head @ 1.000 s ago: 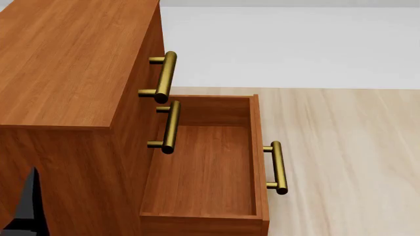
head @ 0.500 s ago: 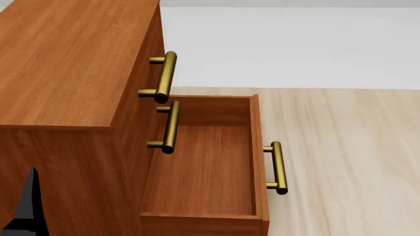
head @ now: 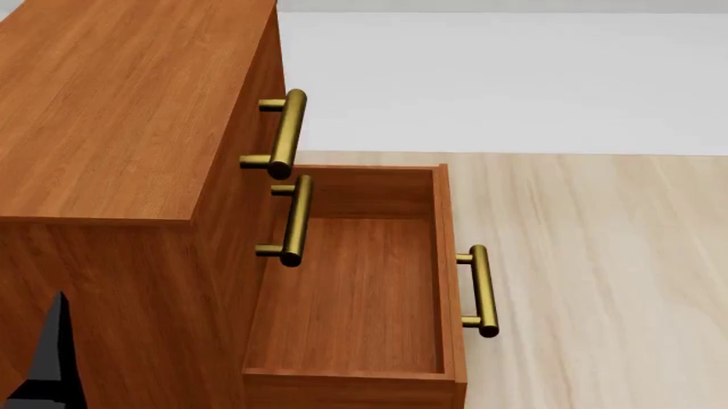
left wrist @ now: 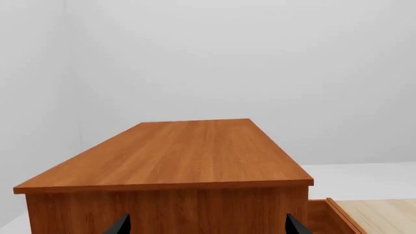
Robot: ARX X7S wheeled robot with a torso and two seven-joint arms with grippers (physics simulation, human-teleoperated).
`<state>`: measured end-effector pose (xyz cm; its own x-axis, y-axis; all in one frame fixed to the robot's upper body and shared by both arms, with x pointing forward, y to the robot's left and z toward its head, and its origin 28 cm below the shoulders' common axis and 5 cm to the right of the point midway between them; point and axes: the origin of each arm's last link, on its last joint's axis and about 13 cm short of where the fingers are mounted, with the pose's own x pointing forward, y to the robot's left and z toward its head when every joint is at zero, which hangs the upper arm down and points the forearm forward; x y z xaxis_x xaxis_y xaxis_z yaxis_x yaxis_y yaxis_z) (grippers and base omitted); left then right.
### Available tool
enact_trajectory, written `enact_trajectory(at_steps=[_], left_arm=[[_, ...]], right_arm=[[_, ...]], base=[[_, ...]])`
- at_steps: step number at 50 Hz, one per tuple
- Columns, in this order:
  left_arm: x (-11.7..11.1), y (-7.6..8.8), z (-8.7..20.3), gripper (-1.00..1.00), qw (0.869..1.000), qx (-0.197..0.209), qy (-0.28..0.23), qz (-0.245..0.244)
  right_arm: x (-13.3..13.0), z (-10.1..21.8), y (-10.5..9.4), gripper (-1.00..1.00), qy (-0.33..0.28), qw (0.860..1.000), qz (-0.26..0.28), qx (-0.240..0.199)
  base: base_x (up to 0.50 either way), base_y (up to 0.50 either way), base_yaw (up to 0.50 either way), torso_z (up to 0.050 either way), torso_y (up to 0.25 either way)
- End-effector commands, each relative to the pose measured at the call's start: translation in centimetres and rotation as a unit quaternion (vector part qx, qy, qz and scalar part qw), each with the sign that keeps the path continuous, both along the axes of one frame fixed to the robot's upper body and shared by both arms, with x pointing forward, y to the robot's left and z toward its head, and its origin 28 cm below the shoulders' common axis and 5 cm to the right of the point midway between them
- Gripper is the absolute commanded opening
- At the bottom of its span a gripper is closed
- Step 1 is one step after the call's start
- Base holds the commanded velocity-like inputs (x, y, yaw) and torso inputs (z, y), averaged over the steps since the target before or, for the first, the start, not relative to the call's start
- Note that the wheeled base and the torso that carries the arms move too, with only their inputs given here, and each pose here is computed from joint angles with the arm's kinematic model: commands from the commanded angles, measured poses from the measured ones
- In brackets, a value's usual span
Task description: Put the wine bottle in the bottom drawer of the cabinet.
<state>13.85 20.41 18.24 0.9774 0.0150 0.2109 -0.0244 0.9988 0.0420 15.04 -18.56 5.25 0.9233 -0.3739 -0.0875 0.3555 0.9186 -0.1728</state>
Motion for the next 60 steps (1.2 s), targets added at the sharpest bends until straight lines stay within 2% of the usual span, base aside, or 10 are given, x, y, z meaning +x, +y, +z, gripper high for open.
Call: enact_trajectory(at_steps=[1,25,35,60], left_arm=[[0.0,0.0,-0.1,1.00,1.000,-0.001,0.001,0.000],[0.1,0.1,-0.1,1.00,1.000,-0.002,0.000,0.001],[0.2,0.0,-0.1,1.00,1.000,-0.003,0.001,0.000],[0.3,0.4,-0.5,1.00,1.000,-0.004,0.002,0.005]], right_arm=[[-0.6,-1.6,-0.2,-1.00,0.043,0.999,-0.010,0.021],[-0.2,-1.0,0.1,-1.00,0.036,0.999,0.003,0.019],[1.1,1.0,0.4,-1.00,0.019,1.000,0.021,0.010],[2.1,5.6,0.7,-1.00,-0.009,0.998,0.055,-0.012]], base=[[0.00,0.00,0.00,0.000,0.000],[0.00,0.00,0.00,0.000,0.000],[0.00,0.00,0.00,0.000,0.000],[0.00,0.00,0.00,0.000,0.000]])
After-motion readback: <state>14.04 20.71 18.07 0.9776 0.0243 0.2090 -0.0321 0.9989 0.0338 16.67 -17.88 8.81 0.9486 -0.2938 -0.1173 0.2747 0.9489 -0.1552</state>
